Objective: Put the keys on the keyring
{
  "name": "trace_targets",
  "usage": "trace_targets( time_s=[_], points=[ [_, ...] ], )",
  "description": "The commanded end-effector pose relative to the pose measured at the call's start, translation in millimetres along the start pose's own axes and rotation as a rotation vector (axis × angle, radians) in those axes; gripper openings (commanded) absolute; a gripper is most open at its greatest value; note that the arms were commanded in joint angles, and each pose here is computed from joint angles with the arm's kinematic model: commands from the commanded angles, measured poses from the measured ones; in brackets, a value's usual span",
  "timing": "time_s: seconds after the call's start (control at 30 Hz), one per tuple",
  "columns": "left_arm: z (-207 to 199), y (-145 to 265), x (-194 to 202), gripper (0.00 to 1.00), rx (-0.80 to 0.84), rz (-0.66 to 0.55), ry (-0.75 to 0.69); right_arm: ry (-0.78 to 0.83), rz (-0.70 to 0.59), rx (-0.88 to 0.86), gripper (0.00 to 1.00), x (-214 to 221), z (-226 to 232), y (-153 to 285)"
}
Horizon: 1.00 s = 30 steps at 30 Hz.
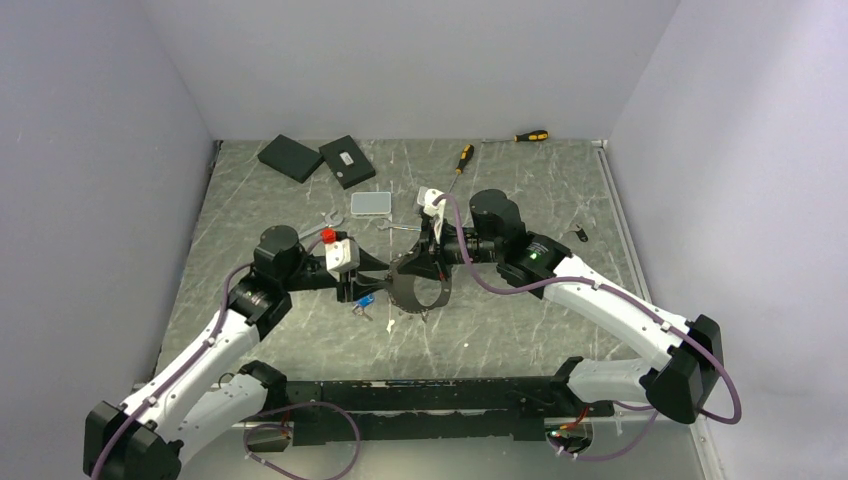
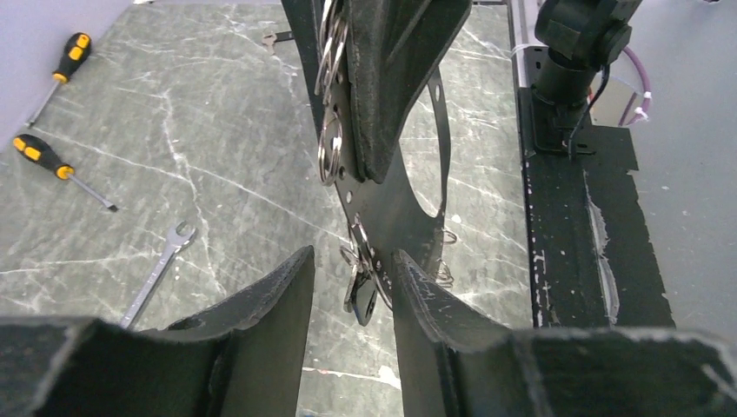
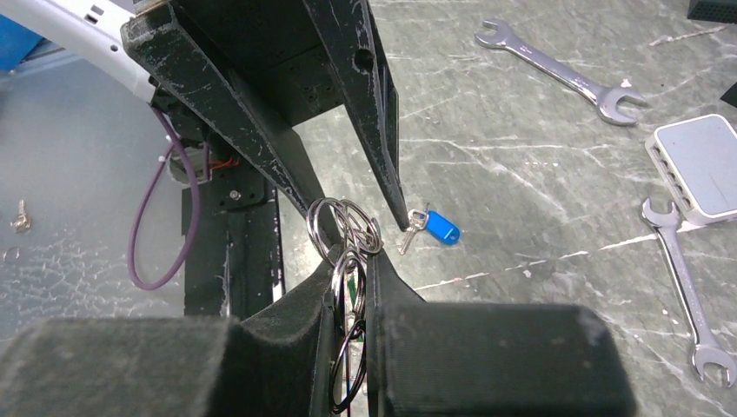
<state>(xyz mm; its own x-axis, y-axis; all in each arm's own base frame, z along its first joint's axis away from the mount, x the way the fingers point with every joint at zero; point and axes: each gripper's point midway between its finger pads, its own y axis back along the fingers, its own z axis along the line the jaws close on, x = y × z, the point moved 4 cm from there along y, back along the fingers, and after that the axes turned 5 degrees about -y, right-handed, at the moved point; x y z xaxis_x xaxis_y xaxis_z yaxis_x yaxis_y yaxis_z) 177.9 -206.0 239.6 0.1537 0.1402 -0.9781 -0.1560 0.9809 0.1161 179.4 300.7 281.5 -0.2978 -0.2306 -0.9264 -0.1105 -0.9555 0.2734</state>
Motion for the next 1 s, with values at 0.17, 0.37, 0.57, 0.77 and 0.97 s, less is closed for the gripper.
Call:
trace_targets(
  time_s=[0.17,0.37,0.57,0.77,0.97],
  points=[
    [9.1,5.0,-23.7,0.38,-0.066,-0.036,-0.088,0.053,-0.081,-0.051,0.0,-26.0,11.0,4.4],
    [9.4,4.5,-24.9,0.18,-0.061,-0.036,-0.086,0.047,-0.065,-0.053,0.0,-22.0,8.5,1.1],
    [9.8,6.0,-25.0,0.06,-0.066,-0.023,-0.094,0.039,-0.029,-0.022,0.0,-12.8,2.6,-0.3],
    [9.1,7.8,-24.4,0.01,-0.065,-0.005,-0.103,0.029,0.012,0.008,0.0,-0.8,-2.7,0.2],
    [7.7,10.6,-20.9,0.0,-0.064,0.025,-0.115,0.011,0.052,0.078,0.0,10.6,-14.6,6.3]
  ],
)
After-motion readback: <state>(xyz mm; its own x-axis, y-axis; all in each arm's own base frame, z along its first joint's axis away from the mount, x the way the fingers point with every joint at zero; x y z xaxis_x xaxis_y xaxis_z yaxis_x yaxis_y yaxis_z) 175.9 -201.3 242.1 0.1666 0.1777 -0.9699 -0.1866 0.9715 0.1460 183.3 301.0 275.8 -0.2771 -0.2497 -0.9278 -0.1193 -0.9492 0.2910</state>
